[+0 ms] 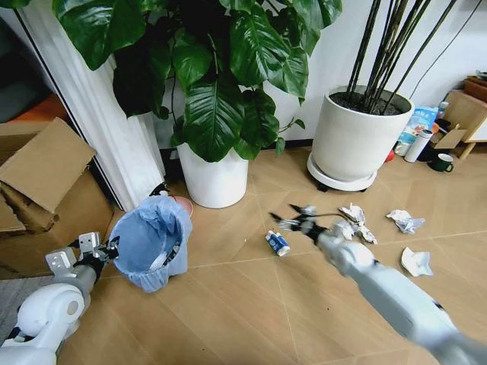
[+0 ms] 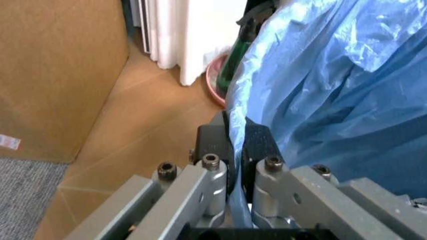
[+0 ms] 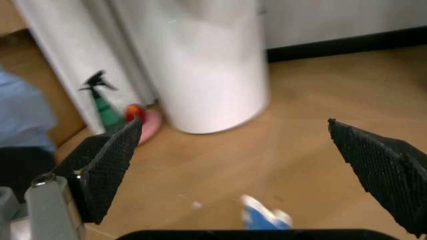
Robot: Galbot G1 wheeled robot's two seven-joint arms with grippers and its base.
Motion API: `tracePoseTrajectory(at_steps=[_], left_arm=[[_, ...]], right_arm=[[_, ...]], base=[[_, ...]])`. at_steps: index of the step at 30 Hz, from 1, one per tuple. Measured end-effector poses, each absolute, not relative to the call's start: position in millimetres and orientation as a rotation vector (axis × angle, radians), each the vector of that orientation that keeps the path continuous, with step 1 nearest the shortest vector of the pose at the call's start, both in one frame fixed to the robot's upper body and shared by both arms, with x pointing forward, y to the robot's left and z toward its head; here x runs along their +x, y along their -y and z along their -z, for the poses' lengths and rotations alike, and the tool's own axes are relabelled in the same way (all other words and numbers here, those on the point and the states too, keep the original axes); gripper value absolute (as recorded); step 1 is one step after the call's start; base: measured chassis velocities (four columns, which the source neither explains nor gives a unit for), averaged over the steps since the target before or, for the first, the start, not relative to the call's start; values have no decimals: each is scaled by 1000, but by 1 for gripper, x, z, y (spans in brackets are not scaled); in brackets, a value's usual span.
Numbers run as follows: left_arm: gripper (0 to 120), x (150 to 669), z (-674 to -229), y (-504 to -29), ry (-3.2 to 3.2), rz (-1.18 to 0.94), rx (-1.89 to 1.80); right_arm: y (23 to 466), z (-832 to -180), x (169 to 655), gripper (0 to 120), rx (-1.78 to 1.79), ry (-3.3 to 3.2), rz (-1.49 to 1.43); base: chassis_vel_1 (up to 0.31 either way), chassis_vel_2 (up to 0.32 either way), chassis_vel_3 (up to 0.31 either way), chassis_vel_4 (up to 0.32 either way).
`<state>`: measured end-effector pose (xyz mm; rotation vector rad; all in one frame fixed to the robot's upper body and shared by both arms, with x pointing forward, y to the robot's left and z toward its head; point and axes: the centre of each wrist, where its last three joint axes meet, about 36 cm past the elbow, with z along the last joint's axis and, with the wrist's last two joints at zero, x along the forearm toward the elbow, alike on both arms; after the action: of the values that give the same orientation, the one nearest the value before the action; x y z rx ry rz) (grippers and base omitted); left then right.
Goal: Pick up the trash bin and place the garbage on the floor into it.
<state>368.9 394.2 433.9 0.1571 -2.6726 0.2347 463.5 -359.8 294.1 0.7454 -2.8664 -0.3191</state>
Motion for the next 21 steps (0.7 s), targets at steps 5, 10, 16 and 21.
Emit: tracePoseTrajectory(at_steps=[5, 10, 16, 21], left_arm=[[0, 367, -432, -394, 2676, -252, 159], [0, 367, -430, -392, 2675, -265, 153], [0, 367, -425, -391, 2665, -276, 148], [0, 366, -423, -389, 2662, -284, 145]], right_arm=[[402, -288, 408, 100, 561, 2914, 342], [429, -279, 365, 100, 431, 2930, 366], [439, -270, 339, 100, 386, 2931, 386], [442, -268, 336, 100, 386, 2927, 377]], base=[[0, 0, 0, 0], [0, 0, 0, 0], [0, 0, 0, 0], [-11, -2, 10, -1]])
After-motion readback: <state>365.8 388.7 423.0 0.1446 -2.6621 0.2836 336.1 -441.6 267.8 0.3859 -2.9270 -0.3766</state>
